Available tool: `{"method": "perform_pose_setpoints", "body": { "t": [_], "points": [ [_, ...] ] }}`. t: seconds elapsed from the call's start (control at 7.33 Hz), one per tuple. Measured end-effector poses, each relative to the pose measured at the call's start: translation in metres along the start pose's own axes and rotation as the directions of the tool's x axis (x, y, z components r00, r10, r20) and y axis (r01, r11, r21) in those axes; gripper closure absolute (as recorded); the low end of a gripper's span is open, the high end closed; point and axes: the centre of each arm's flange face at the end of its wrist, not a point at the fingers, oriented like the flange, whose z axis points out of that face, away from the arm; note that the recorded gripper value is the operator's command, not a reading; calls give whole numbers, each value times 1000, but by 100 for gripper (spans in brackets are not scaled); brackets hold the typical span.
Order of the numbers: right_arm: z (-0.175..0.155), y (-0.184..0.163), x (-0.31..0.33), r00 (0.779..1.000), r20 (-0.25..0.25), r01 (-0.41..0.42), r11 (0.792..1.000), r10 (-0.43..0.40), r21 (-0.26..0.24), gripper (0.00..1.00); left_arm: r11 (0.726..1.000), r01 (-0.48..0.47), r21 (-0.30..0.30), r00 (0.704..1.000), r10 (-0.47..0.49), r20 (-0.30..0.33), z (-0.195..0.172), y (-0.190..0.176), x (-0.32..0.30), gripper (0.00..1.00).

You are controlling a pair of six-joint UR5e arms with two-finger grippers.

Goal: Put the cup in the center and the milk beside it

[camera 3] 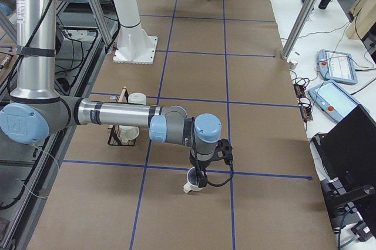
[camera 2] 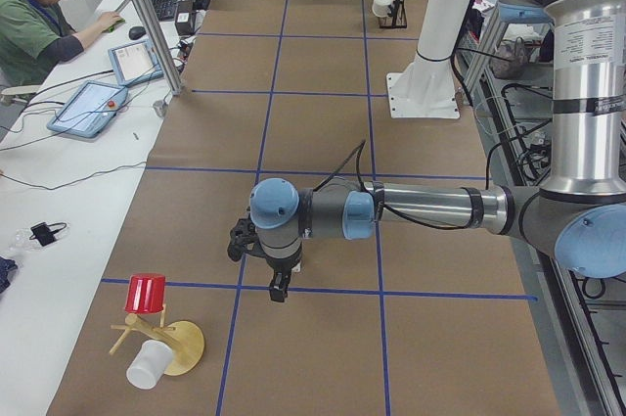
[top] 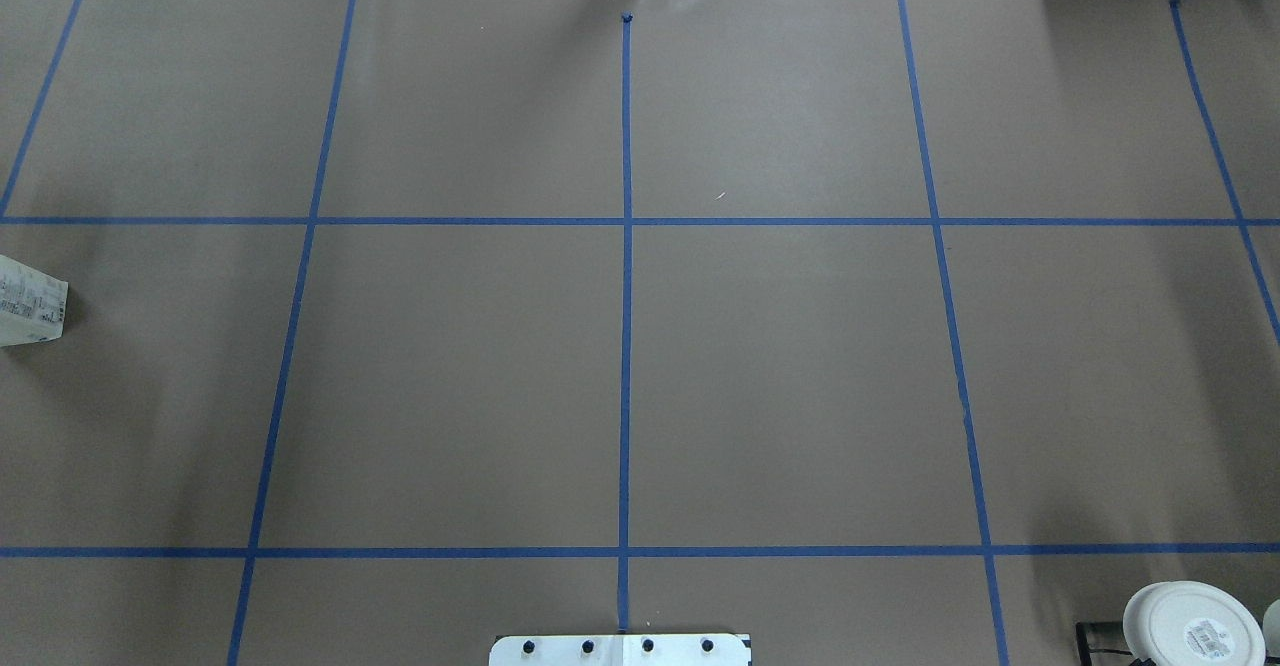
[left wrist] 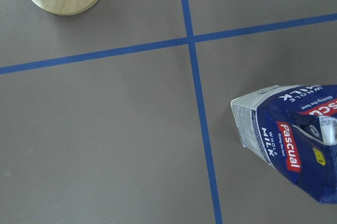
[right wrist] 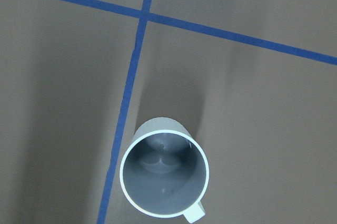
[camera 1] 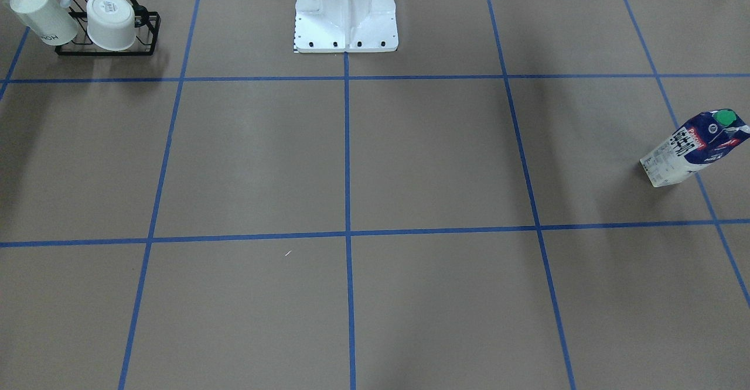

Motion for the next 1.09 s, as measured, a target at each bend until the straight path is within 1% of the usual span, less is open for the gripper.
{"method": "perform_pose_setpoints", "body": {
  "t": [0.27, 0.41, 0.82, 1.09],
  "points": [
    [0, 0, 0, 1000, 0, 0, 1000, 0, 0, 0, 1000, -5, 6, 1000, 5, 0, -2, -1, 2, 1],
    [-1, 0, -1, 1000, -2, 3, 1000, -3, 2, 0, 1000, -16, 18, 1000, 16, 2, -6, -3, 5, 1],
    [-14, -4, -10, 1000, -15, 26, 999, -25, 26, 0, 991, -94, 95, 995, 92, 28, -19, -7, 16, 1],
    [-30, -10, -20, 999, -24, 49, 997, -48, 57, 0, 979, -144, 146, 989, 138, 46, -28, -15, 22, 1]
  ]
}}
